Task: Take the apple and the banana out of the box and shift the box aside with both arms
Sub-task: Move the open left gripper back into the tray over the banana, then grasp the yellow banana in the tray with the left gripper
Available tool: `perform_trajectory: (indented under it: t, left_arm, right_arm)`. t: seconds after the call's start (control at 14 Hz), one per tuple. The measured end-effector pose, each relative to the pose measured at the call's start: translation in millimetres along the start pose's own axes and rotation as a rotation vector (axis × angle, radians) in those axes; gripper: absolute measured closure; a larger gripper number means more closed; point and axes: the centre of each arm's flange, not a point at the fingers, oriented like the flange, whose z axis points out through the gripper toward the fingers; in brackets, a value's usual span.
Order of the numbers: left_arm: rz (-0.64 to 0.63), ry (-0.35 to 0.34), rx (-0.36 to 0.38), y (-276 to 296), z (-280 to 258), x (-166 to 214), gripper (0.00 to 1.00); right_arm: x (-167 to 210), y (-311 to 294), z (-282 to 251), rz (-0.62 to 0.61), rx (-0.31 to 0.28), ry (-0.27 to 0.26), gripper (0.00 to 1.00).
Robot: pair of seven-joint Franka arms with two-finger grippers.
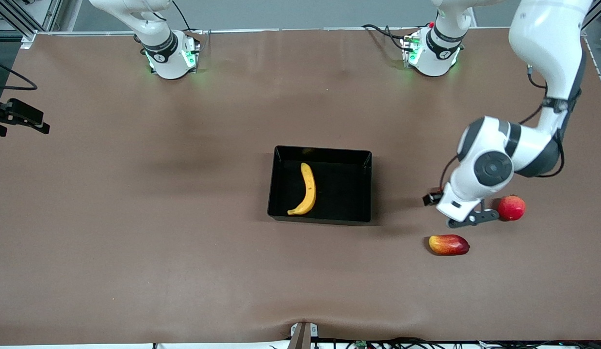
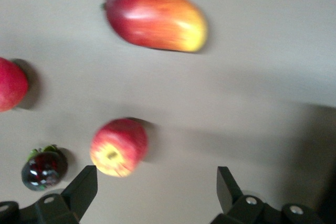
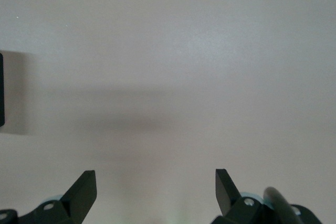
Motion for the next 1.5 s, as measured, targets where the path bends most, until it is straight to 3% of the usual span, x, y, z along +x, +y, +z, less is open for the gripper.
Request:
perform_trajectory:
  t: [0.36, 0.64, 0.79, 0.86, 1.21, 1.5]
  left_arm:
    - [-0.032, 0.032, -0.099, 168.1, -42.8, -77.0, 0.0]
    - [0.017, 0.019, -0.137, 283.9, -21.2, -121.4, 0.0]
    - [0.03, 0.037, -0.117, 306.9, 3.5, -123.0, 0.0]
    - [0.036, 0.051, -0.122, 316.9, 14.6, -123.6, 0.0]
    - [0.072, 0.094, -0.196, 358.8, 58.5, -134.4, 0.0]
    - [0.105, 0.103, -0.171, 367.8, 88.2, -141.1, 0.0]
  right_arm:
    - [0.2, 0.0, 0.1, 0.0, -0.001, 0.001, 0.0]
    - [5.5, 1.4, -1.1, 0.0, -0.009, 0.025, 0.0]
    - [16.1, 3.4, -1.0, 0.002, -0.019, 0.075, 0.0]
    - [23.8, 6.1, 8.5, 0.005, -0.02, 0.074, 0.0]
    - [48.3, 43.8, 58.4, 0.064, -0.019, 0.017, 0.0]
    - [66.0, 91.7, 107.6, 0.132, -0.022, -0.003, 0.0]
